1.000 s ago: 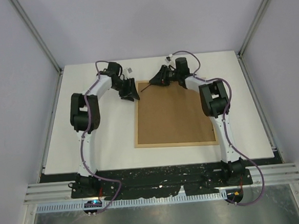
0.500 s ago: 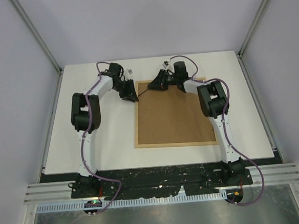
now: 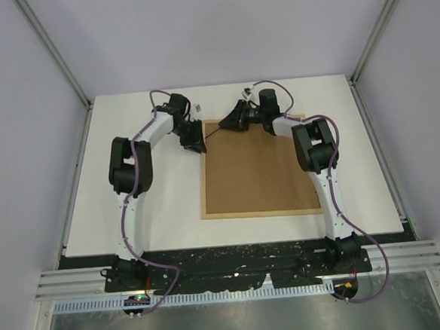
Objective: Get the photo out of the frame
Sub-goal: Release the photo frame item from the photo frame.
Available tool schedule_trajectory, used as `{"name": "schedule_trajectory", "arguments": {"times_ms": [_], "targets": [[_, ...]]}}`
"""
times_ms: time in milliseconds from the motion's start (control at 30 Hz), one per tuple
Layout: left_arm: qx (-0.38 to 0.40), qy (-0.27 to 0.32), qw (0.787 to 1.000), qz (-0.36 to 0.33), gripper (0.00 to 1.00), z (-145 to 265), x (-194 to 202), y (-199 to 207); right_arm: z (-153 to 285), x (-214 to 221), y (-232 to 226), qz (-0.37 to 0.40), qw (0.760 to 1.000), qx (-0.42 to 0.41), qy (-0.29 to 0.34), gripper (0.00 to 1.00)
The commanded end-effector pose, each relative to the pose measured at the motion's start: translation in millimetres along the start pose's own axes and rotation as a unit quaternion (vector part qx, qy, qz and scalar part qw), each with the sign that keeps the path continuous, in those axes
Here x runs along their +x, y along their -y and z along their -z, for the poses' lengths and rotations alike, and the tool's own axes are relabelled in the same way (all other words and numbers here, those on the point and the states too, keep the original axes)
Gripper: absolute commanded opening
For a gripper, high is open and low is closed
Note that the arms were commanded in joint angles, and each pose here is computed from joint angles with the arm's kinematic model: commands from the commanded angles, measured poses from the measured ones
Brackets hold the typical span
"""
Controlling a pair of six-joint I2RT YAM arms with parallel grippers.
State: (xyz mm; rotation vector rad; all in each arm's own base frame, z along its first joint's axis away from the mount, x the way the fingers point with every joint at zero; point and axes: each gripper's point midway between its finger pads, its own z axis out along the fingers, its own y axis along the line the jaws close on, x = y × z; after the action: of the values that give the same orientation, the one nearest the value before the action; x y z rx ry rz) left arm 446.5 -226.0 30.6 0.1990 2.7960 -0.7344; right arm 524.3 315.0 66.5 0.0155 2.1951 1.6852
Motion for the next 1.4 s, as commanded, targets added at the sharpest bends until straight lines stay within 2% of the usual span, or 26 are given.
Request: {"name": "schedule_trajectory", "arguments": {"times_ms": [0, 200, 567, 833, 1367], "targets": [[-0.005, 0.003, 1.000, -0.005, 0.26, 7, -2, 14, 9, -15, -39, 0.060, 0.998, -0.019, 0.010, 0.08], [-0.008, -0.001, 1.000, -0.006, 0.20, 7, 1, 15, 13, -8, -24, 0.068, 0.998, 0.007, 0.006, 0.08], [-0.014, -0.003, 1.000, -0.005, 0.20, 7, 3, 15, 27, -15, -35, 0.089, 0.996, 0.003, 0.015, 0.08], [-0.009, -0.006, 1.000, -0.006, 0.20, 6, 5, 18, 17, 1, -16, 0.088, 0.996, 0.018, 0.004, 0.08], [0.002, -0.014, 1.000, -0.006, 0.17, 4, 12, 25, -24, 17, -27, 0.092, 0.995, 0.003, -0.025, 0.08]]}}
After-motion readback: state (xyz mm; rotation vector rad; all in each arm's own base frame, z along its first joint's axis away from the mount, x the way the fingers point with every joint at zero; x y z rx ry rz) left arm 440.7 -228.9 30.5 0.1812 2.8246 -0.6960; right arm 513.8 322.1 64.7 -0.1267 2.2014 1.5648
